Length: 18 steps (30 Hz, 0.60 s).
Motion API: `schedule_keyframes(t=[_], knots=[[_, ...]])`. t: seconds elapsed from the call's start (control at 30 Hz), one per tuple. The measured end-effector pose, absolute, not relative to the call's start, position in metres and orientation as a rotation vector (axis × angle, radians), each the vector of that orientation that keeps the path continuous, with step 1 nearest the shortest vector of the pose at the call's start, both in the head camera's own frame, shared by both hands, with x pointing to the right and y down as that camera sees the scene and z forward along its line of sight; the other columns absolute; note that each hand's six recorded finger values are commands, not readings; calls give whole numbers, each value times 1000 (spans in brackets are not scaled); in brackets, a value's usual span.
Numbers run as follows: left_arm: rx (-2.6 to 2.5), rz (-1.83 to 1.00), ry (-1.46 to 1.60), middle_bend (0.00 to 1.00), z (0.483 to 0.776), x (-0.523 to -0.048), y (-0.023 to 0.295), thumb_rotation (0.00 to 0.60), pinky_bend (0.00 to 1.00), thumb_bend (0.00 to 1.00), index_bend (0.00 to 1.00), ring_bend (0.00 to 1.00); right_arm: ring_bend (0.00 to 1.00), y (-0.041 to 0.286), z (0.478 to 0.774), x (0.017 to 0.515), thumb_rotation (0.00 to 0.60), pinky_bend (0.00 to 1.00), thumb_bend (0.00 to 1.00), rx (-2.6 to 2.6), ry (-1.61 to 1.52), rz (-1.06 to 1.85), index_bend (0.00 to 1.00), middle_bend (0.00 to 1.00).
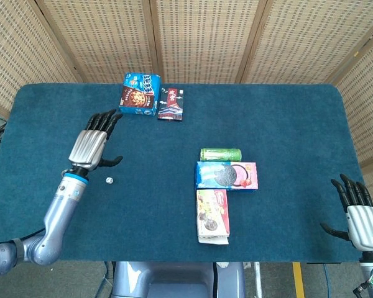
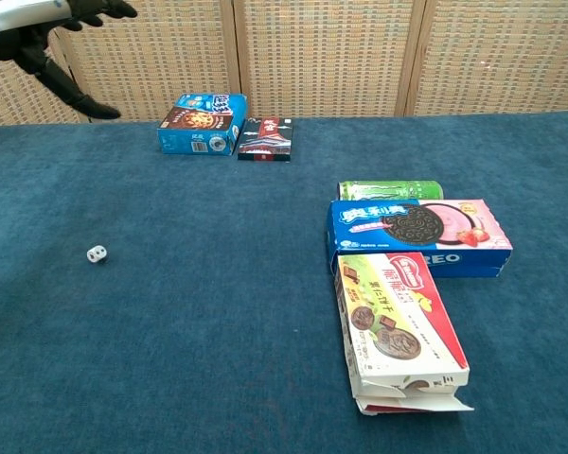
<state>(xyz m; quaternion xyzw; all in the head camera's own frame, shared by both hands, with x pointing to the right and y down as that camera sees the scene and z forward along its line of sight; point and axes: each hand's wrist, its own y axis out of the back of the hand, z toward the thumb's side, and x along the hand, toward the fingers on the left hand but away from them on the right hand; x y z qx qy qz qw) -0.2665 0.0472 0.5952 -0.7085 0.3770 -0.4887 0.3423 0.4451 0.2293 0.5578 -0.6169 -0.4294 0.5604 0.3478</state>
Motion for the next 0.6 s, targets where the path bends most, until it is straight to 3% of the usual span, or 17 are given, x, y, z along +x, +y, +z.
schedule_keyframes(t=[0.3, 0.6], knots=[[-1752, -1464, 993, 0, 601, -369, 101, 600, 0, 0, 0, 0, 0, 229, 558, 445, 600, 0, 0, -1597, -1116, 1454, 58, 0], [-1659, -1553, 1144, 0, 589, -468, 169, 600, 0, 0, 0, 0, 0, 230, 556, 444, 600, 0, 0, -1576, -1109, 1454, 58, 0]])
